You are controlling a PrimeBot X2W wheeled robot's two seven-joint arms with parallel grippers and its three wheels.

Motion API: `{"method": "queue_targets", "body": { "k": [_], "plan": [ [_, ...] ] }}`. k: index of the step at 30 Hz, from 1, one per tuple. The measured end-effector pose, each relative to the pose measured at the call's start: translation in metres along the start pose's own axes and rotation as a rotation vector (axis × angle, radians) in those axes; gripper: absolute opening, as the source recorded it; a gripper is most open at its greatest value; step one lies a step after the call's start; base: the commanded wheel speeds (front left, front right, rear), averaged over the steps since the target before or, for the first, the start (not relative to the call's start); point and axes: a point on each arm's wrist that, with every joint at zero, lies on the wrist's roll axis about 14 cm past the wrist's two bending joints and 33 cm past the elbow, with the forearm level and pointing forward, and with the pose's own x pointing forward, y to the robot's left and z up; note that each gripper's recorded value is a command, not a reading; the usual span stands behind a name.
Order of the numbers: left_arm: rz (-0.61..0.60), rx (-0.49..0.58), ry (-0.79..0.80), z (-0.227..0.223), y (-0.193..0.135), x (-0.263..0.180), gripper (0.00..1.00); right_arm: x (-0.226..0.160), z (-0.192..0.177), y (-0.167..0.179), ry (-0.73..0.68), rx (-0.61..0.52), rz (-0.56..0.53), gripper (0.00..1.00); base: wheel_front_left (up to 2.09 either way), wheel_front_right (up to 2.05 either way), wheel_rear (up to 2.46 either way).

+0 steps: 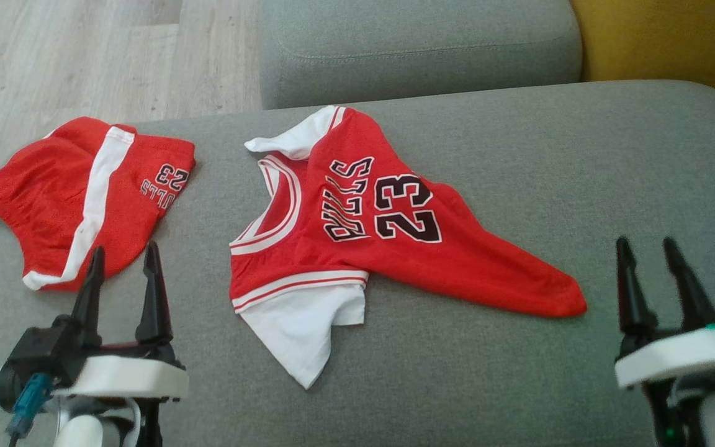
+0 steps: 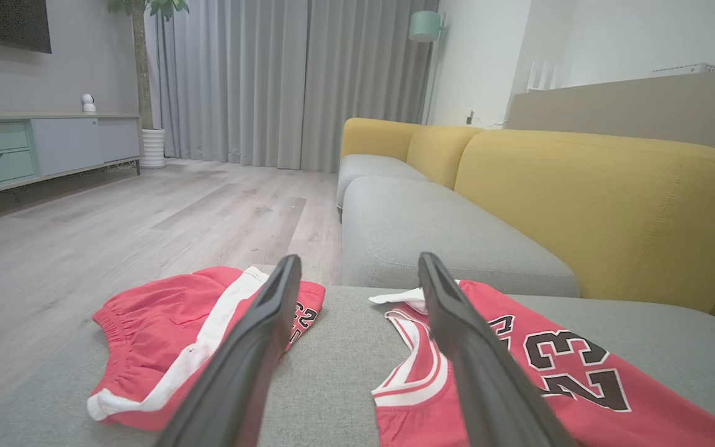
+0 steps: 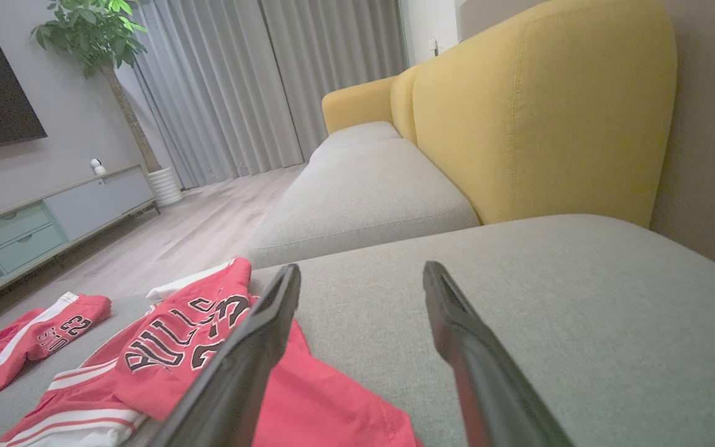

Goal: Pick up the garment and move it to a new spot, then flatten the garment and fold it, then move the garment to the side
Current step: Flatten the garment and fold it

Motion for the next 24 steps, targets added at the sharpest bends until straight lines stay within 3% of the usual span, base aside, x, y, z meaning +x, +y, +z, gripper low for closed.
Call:
{"method": "queue_targets", "body": {
  "k": [9, 24],
  "plan": [
    [0.039, 0.016, 0.049, -0.015, 0.006, -0.016, 1.0, -0.017, -0.045, -0.004, 0.111, 0.032, -0.05, 1.0, 0.0, 0.0, 0.0],
    [0.023, 0.006, 0.072, -0.023, 0.002, -0.019, 1.0, -0.018, -0.051, -0.014, 0.143, 0.008, -0.078, 1.0, 0.0, 0.0, 0.0]
  ]
}}
